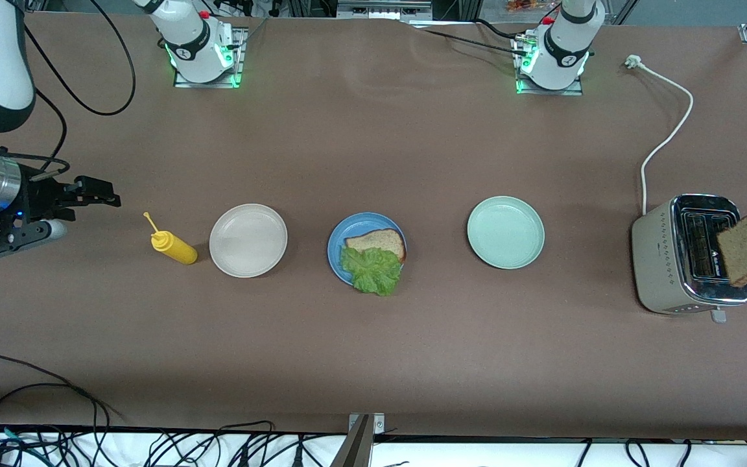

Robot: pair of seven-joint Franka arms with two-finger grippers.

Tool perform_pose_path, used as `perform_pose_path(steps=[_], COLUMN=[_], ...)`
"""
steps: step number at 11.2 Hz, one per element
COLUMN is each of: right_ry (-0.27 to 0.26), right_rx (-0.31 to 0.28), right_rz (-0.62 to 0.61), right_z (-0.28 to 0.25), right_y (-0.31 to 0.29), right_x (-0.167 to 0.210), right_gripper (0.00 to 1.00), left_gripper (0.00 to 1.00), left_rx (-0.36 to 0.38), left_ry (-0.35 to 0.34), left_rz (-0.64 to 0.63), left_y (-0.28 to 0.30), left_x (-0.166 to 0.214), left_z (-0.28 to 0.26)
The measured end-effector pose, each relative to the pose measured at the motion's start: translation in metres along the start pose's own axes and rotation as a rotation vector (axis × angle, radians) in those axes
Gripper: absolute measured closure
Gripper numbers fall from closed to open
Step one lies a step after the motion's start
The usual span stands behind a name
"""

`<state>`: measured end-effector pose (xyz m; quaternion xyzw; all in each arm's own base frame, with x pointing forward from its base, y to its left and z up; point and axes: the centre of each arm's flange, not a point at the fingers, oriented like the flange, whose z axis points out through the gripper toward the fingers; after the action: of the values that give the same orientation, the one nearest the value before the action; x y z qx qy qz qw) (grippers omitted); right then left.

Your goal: Make sandwich in blue plate with both arms

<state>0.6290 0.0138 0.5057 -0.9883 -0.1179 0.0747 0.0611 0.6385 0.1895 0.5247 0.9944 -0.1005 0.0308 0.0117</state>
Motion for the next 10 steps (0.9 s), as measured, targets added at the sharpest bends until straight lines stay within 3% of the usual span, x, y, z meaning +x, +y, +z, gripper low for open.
perform_pose_path(steps=[4,10], right_ry=[-0.005,0.032], right_rx=[-0.073,-0.120], right_rz=[0.109,0.156], right_z=[-0.013,-0.072], right_y=[-0.028,-0.030], right_x=[-0.008,-0.054], right_gripper=[0.00,0.00], left_gripper=[0.90,0.90], left_rx=[-0.074,-0.220], left_ry=[-0.017,-0.042], left_rz=[0.070,0.135], left_y=[0.059,0.159], left_x=[0.001,0.027], left_z=[-0.036,-0.030])
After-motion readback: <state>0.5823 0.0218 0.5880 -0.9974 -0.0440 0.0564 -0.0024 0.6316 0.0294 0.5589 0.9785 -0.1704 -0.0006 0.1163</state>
